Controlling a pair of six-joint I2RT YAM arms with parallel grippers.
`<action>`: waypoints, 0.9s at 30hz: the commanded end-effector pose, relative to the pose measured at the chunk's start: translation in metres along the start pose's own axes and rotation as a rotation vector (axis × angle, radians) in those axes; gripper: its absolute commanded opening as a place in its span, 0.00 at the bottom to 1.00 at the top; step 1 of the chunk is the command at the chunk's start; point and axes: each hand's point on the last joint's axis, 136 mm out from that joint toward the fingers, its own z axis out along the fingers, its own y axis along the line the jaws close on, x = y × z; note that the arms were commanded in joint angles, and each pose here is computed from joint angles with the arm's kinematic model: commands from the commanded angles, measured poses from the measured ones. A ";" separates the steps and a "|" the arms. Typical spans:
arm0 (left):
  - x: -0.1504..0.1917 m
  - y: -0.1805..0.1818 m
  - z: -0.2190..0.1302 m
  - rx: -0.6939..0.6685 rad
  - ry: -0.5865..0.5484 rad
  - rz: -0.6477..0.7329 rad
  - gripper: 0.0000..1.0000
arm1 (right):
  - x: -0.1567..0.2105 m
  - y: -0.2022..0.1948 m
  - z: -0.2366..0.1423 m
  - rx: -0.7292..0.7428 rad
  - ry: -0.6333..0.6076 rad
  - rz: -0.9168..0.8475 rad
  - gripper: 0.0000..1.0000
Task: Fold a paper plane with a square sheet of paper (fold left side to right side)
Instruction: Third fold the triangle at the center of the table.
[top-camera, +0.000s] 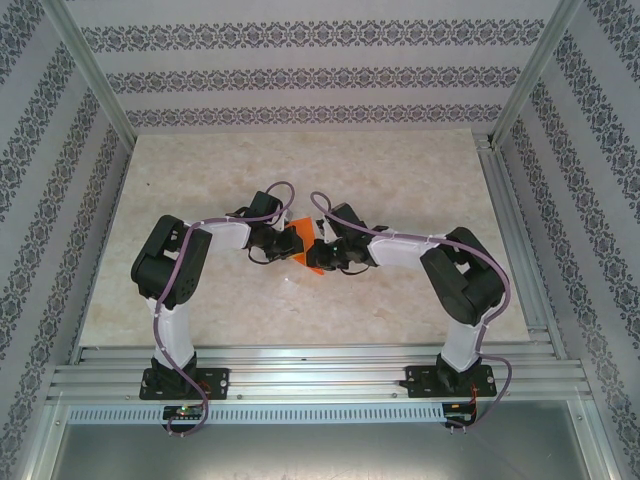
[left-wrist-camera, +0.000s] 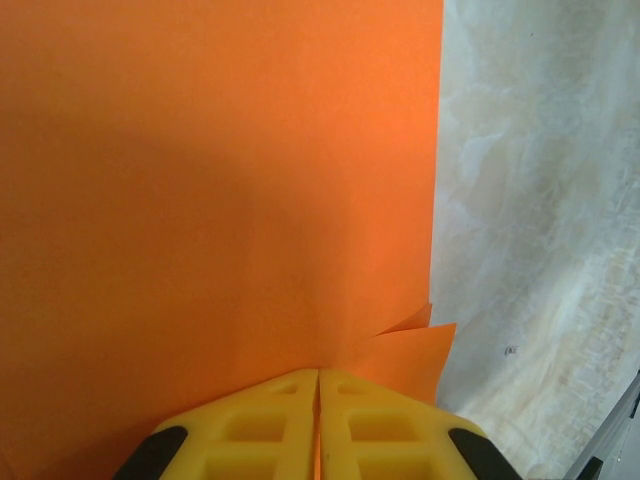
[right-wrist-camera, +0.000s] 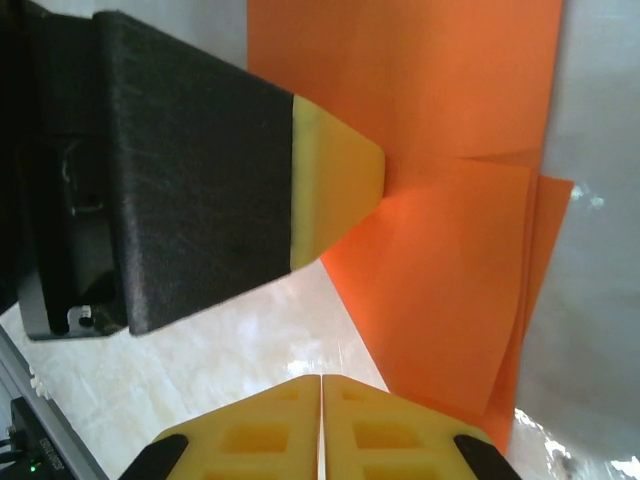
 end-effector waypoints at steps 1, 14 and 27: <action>0.024 0.043 0.018 -0.160 0.064 -0.038 0.10 | -0.012 0.015 0.007 -0.037 -0.021 -0.025 0.09; 0.025 0.047 0.018 -0.175 0.067 -0.038 0.10 | 0.003 0.001 0.025 0.025 0.070 -0.040 0.09; 0.025 0.050 0.018 -0.193 0.067 -0.035 0.10 | 0.025 -0.028 0.026 0.090 0.123 -0.012 0.09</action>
